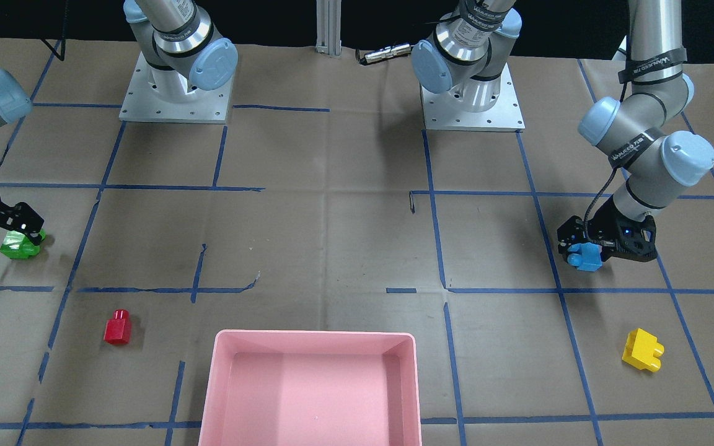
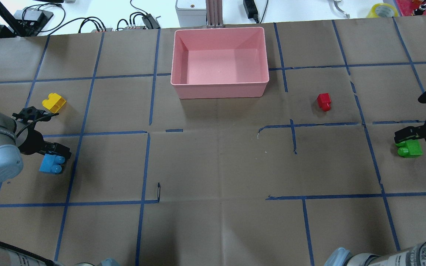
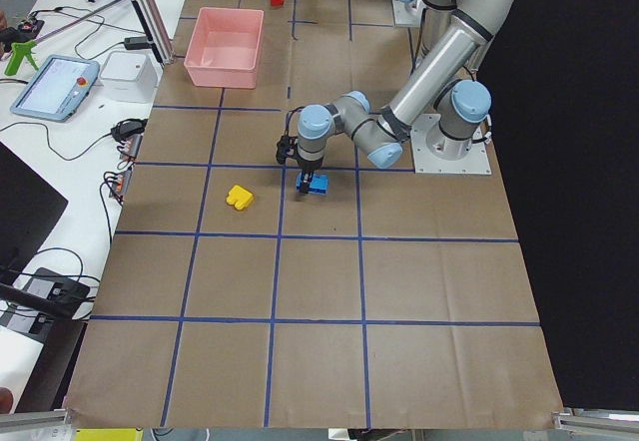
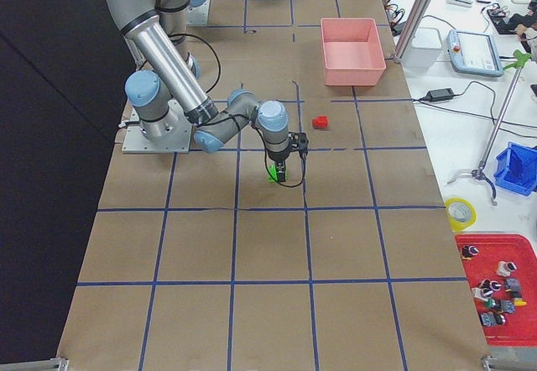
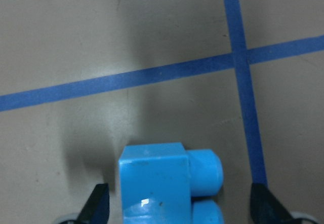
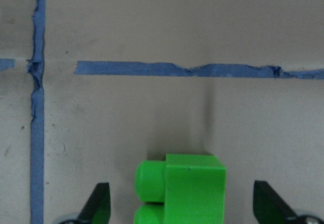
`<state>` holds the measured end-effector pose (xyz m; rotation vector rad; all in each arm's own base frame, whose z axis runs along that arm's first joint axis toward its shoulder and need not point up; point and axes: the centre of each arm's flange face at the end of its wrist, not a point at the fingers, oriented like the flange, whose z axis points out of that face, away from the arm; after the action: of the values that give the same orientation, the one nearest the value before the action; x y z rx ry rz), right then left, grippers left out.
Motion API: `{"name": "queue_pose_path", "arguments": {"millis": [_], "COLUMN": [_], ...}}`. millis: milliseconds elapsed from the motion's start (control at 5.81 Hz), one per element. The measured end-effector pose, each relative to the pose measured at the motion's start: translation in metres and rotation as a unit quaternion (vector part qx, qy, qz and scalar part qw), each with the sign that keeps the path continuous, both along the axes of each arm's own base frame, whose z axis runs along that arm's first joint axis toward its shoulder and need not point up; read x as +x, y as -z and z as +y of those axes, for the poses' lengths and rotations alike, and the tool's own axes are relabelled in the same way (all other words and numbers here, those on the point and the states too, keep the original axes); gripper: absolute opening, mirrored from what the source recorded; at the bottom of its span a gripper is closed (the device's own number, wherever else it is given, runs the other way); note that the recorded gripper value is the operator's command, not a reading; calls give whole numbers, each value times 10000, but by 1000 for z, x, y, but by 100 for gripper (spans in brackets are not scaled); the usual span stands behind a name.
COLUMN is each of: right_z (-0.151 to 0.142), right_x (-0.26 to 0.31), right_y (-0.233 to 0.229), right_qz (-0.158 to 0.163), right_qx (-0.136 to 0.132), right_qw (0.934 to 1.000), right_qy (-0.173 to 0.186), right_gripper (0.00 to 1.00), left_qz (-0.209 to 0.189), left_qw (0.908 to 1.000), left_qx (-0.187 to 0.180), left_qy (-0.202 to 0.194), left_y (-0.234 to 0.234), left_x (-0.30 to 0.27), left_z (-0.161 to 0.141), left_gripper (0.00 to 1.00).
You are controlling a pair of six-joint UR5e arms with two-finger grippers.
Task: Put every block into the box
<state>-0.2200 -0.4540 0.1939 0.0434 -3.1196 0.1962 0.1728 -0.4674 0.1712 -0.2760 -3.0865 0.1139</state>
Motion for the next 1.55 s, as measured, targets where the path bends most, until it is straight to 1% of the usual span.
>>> {"name": "queue_pose_path", "arguments": {"millis": [172, 344, 516, 689, 861, 1033, 1205, 1377, 1549], "right_z": [0, -1, -1, -1, 0, 1, 1, -3, -12], "right_x": [-1, -2, -2, -3, -4, -6, -10, -13, -9], "right_y": [9, 16, 18, 17, 16, 14, -5, -45, -87], "right_qz": [-46, -68, -56, -39, -8, 60, 135, 189, 202], "right_qx": [55, 83, 86, 95, 131, 247, 437, 530, 536], "right_qw": [10000, 9999, 9999, 9999, 9999, 9997, 9989, 9984, 9982], "right_qy": [-2, -6, -8, -4, 4, -2, -44, -92, -163], "right_gripper": [98, 77, 38, 17, 6, 4, 4, 4, 4], "left_qz": [-13, -31, -49, -167, -353, -403, -325, -217, -144], "left_qw": [10000, 10000, 10000, 9999, 9994, 9992, 9994, 9993, 9988], "left_qx": [4, 11, 10, 29, 15, 15, 121, 248, 344], "left_qy": [-3, -8, -10, -1, 24, 49, 0, -159, -313], "left_y": [1, 1, -1, -7, -26, -64, -119, -173, -218], "left_x": [0, 1, 2, 4, 7, 14, 21, 26, 16], "left_z": [0, 0, -1, -2, -9, -24, -44, -61, -79], "left_gripper": [41, 24, 20, 18, 18, 18, 18, 18, 18]}}
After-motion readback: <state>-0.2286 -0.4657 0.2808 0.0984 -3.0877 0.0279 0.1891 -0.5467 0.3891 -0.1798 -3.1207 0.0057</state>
